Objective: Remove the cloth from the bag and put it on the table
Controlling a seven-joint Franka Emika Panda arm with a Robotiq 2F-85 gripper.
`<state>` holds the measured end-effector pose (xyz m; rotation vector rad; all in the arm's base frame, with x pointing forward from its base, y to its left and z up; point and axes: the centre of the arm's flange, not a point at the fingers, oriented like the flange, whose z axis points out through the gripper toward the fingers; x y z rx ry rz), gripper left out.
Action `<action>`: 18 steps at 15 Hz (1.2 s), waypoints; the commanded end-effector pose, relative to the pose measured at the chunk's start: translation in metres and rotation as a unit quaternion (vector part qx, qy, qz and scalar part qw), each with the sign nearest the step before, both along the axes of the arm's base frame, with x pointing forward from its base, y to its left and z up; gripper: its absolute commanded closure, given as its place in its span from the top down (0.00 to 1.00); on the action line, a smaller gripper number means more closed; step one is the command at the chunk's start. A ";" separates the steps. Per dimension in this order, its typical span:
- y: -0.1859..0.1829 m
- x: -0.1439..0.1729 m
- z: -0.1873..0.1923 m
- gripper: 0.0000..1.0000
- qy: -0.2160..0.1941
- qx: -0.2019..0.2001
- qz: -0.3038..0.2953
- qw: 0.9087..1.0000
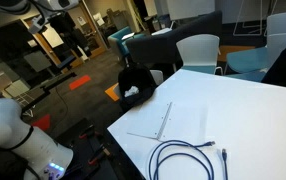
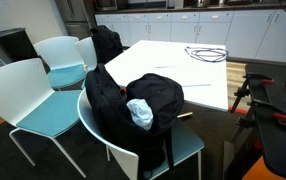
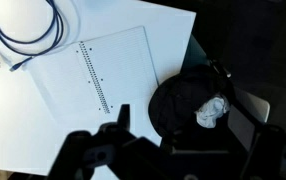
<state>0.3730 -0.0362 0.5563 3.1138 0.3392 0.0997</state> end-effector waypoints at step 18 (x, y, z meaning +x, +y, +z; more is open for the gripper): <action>0.113 0.144 -0.173 1.00 -0.028 0.019 0.142 0.989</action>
